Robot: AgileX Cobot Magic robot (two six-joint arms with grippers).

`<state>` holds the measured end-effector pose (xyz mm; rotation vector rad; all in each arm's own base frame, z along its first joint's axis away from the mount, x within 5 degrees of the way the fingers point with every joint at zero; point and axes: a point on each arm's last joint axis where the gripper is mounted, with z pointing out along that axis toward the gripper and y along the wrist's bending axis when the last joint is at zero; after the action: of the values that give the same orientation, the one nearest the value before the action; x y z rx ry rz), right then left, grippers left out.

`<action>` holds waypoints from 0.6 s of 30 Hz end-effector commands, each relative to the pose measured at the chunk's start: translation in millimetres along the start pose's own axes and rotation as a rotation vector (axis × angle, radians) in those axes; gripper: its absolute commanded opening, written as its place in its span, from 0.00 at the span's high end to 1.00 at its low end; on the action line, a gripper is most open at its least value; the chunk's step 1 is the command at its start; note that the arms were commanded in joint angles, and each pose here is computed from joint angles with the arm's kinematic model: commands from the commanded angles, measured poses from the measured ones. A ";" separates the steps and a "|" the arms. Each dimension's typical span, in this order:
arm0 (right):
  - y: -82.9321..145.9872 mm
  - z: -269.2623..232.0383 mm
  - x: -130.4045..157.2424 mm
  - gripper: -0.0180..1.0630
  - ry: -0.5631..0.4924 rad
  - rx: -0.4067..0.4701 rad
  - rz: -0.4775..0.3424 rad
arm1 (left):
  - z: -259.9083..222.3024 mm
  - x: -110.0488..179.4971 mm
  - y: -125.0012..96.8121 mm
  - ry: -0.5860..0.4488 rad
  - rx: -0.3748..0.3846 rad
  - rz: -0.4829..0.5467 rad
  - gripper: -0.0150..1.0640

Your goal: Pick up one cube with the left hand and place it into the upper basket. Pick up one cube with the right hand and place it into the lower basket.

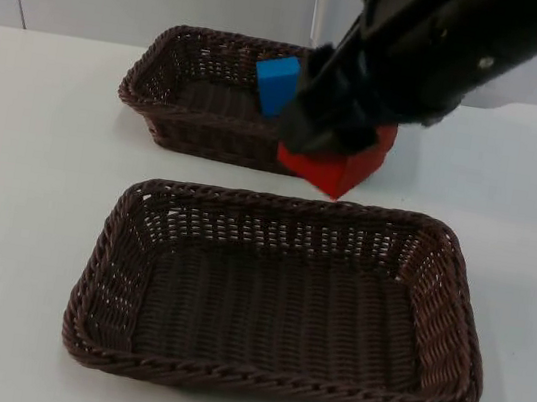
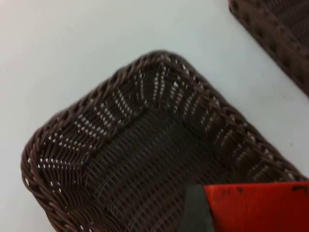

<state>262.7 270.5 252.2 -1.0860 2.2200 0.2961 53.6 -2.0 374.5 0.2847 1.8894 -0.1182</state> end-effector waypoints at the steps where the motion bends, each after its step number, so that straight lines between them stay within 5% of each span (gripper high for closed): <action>1: 1.2 7.3 1.2 0.98 -0.008 -0.001 -0.009 | 0.3 1.7 -0.1 0.000 0.001 -0.002 0.08; 18: 5.8 100.0 36.4 0.98 0.083 -0.011 0.016 | 0.3 1.7 -0.1 0.000 0.001 -0.002 0.08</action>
<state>285.6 294.4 155.7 -1.1144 2.3158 0.2672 53.6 -2.0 374.5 0.2847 1.8894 -0.1182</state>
